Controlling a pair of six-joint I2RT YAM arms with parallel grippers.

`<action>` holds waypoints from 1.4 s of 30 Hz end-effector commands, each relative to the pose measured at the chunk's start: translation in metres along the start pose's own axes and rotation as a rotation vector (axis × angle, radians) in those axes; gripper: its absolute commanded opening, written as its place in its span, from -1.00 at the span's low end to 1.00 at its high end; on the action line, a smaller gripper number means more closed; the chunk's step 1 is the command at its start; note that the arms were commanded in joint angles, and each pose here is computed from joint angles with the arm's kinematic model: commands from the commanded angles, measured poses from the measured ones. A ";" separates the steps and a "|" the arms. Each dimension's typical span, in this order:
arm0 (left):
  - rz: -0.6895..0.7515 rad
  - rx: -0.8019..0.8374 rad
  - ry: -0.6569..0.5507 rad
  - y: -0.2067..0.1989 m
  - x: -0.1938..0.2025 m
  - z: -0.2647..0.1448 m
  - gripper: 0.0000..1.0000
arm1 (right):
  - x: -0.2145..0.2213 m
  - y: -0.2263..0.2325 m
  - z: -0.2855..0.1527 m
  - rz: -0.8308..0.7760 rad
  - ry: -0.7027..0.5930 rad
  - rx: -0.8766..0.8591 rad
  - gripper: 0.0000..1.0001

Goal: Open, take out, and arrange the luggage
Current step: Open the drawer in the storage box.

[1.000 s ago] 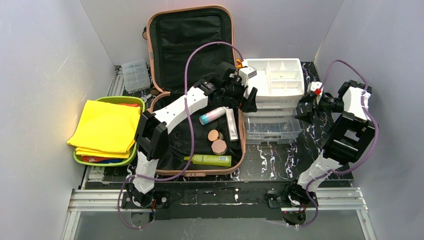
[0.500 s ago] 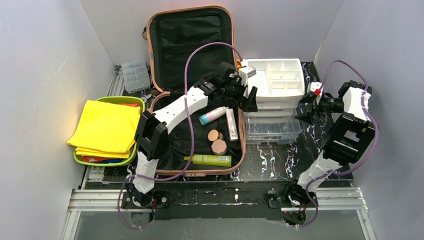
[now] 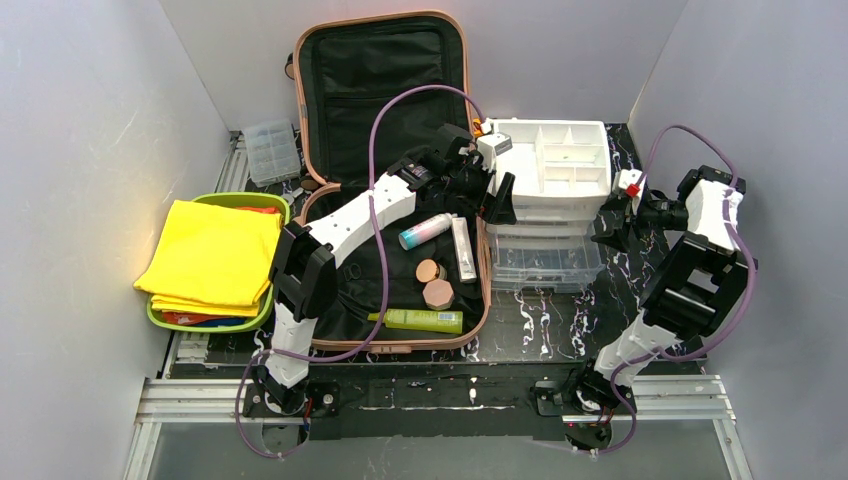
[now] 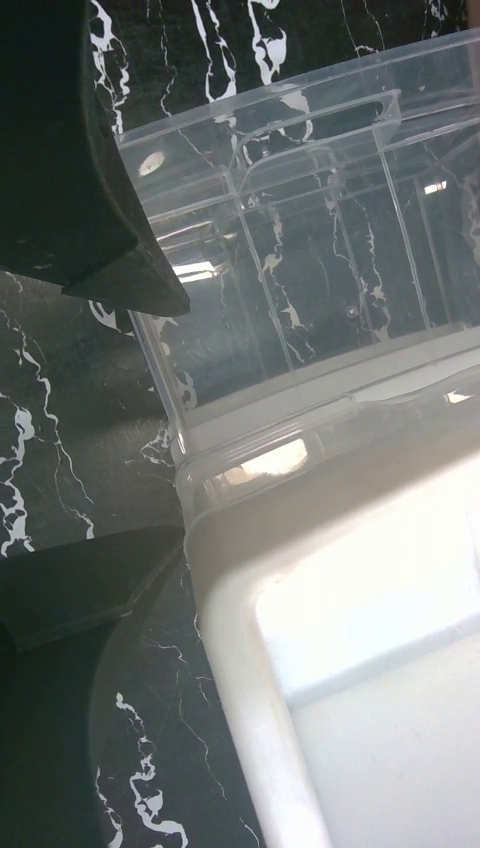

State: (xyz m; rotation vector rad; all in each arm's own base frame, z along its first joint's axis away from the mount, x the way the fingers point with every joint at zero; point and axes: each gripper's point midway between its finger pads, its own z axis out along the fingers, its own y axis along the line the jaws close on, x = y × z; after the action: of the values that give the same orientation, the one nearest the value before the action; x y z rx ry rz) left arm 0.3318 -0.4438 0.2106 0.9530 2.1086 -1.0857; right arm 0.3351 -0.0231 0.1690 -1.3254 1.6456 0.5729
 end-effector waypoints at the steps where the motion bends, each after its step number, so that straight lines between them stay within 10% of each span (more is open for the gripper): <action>1: 0.046 0.065 -0.026 -0.031 -0.009 -0.008 0.97 | -0.033 0.019 0.001 0.047 -0.064 -0.012 0.69; 42: 0.046 0.078 -0.021 -0.034 -0.008 -0.010 0.97 | -0.004 -0.005 -0.025 0.046 0.184 0.034 0.67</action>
State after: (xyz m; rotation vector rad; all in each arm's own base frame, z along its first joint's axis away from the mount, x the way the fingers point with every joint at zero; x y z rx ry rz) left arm 0.3260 -0.4483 0.2107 0.9761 2.0984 -1.0905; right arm 0.3159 -0.0272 0.1775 -1.3569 1.7928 0.5382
